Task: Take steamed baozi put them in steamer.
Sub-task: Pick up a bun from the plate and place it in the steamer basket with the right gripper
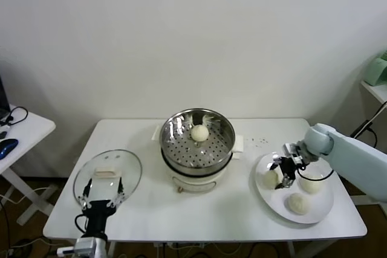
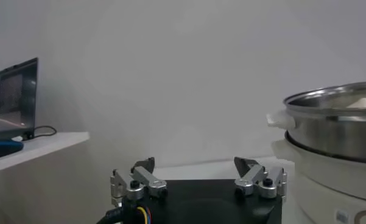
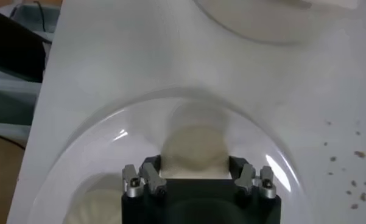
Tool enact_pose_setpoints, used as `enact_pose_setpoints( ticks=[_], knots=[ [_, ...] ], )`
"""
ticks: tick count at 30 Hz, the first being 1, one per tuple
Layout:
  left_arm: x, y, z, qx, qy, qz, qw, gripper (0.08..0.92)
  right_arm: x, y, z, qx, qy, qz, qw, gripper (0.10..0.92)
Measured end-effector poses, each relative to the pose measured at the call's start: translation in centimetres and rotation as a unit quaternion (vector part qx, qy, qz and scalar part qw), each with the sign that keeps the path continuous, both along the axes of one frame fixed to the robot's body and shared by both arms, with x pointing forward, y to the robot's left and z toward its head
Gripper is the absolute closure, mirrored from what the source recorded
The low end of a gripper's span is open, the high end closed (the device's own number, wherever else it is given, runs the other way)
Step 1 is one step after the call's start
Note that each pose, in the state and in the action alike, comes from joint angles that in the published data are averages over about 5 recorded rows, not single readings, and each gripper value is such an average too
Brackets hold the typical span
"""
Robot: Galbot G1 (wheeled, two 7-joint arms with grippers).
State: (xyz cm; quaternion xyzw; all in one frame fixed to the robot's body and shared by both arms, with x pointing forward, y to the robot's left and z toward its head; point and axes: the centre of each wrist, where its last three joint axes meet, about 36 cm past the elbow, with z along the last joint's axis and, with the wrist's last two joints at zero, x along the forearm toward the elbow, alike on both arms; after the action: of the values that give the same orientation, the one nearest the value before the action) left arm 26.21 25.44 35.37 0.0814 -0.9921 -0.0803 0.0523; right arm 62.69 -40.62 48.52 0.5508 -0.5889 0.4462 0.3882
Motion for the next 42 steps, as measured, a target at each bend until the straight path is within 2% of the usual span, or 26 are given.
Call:
enact_pose_setpoints(
  ticks=[11,16,22,30,42],
  knots=[
    [0.2,-0.9,0.6,-0.003,-0.007,-0.010,1.000,0.177,3.8,0.2,11.9,0.052,-0.047,-0.036,0.997,0.310],
    [0.3,-1.5,0.8,-0.003,-0.011,-0.015,1.000,0.177,5.6,3.3,17.0,0.078,-0.062,-0.028,0.995,0.310],
    [0.6,-2.4,1.1,0.002,-0.017,-0.027,0.999,0.177,7.4,9.5,20.4,0.101,-0.062,-0.002,0.993,0.310],
    [0.8,-2.7,1.5,0.006,-0.022,-0.032,0.999,0.177,8.9,19.2,20.5,0.107,-0.047,0.047,0.992,0.310],
    [1.0,-2.3,1.5,0.000,-0.022,-0.023,1.000,0.177,9.5,29.6,14.7,0.093,-0.003,0.099,0.991,0.310]
  ],
)
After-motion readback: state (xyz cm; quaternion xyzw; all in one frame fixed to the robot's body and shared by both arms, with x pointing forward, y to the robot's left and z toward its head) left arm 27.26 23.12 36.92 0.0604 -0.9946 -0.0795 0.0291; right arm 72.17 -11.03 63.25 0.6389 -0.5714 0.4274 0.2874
